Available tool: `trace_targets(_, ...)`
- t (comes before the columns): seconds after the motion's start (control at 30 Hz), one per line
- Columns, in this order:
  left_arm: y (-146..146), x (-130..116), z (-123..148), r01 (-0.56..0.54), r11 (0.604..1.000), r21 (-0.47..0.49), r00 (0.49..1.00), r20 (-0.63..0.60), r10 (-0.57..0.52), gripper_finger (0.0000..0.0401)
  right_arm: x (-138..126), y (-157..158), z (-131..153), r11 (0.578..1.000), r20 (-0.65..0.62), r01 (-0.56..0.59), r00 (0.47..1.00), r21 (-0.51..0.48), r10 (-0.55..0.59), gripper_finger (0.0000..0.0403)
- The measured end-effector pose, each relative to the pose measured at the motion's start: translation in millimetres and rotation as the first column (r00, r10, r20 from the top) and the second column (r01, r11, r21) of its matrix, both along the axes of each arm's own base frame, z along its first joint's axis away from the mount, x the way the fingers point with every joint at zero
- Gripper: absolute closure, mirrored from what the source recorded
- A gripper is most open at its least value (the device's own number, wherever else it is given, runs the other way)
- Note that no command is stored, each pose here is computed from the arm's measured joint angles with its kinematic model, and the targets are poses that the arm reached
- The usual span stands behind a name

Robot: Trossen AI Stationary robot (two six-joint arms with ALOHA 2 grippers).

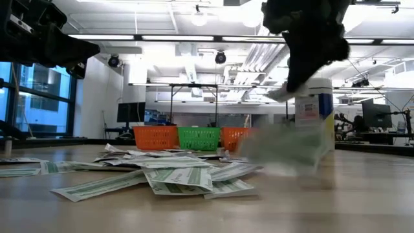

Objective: Pick & Place First Aid Supplies
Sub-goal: Put the bandage pack into the right orange bin

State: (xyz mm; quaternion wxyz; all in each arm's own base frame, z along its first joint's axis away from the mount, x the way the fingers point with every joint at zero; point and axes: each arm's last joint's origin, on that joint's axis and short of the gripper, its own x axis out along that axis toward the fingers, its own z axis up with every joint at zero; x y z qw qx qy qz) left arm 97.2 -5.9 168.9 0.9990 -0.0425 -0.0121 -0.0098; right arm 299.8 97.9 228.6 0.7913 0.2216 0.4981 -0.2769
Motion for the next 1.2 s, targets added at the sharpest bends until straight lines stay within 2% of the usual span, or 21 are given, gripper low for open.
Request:
trace_targets(0.27, 0, 0, 0, 0.0, 1.0, 0.0, 1.0, 0.0, 0.0, 0.04, -8, -29, 28, 0.965, 0.047, -0.057, 0.996, -0.256, 0.072, 0.0402)
trace_targets(0.5, 0, 0, 0, 0.0, 1.0, 0.0, 1.0, 0.0, 0.0, 0.04, -3, -78, 38, 0.942, 0.021, -0.037, 0.999, -0.334, 0.046, 0.0402)
trace_targets(0.7, 0, 0, 0, 0.0, 1.0, 0.0, 1.0, 0.0, 0.0, 0.04, 7, -136, 41, 0.949, 0.069, 0.017, 0.998, -0.315, 0.005, 0.0403)
trace_targets(0.97, 0, 0, 0, 0.0, 1.0, 0.0, 1.0, 0.0, 0.0, 0.04, -6, -209, 40, 0.926, 0.094, 0.232, 0.972, -0.299, -0.213, 0.0403)
trace_targets(1.2, 0, 0, 0, 0.0, 1.0, 0.0, 1.0, 0.0, 0.0, 0.04, -4, -249, 16, 0.908, 0.128, 0.391, 0.918, -0.149, -0.375, 0.0403)
